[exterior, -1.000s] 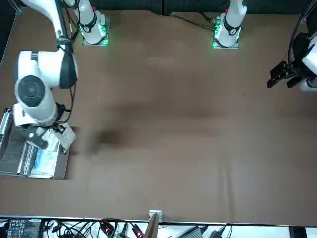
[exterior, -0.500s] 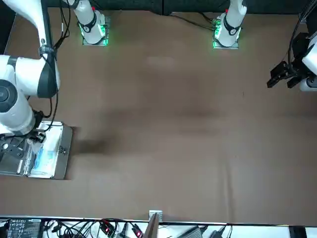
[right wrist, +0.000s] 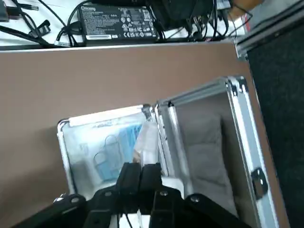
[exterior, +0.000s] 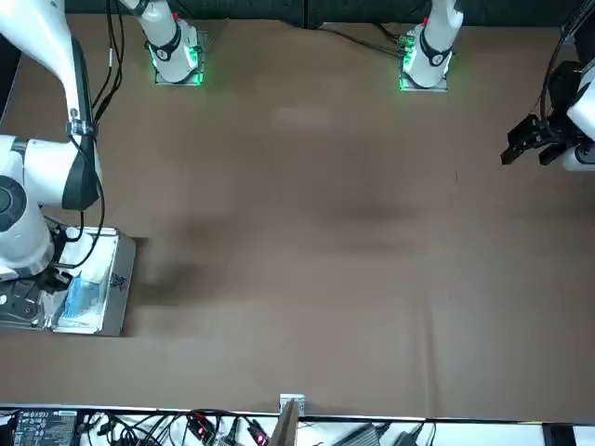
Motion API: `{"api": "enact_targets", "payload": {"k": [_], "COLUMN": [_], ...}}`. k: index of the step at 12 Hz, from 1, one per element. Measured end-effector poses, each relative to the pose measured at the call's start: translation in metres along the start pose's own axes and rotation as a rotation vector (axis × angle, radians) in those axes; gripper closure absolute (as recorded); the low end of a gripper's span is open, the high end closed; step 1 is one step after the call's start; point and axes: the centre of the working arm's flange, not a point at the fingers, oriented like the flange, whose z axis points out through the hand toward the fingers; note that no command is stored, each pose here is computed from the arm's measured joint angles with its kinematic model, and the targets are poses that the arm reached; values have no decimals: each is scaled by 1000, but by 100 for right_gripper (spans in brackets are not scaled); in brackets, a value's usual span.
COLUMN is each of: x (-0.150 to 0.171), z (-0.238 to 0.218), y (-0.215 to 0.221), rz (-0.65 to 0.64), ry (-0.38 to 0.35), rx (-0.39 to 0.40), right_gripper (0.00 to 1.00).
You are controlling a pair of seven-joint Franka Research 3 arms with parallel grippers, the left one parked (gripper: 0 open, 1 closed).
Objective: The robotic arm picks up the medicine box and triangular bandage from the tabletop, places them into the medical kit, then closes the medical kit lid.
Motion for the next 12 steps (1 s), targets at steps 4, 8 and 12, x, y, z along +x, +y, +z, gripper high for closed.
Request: {"api": "enact_targets", "payload": {"k": [4, 8, 12], "x": [5, 6, 5], "z": [25, 42, 55], "y": [5, 15, 20], "rz": [-66, -78, -116], "ry": [37, 27, 7], "rx": [-56, -73, -80], "right_gripper": [99, 99, 99]}}
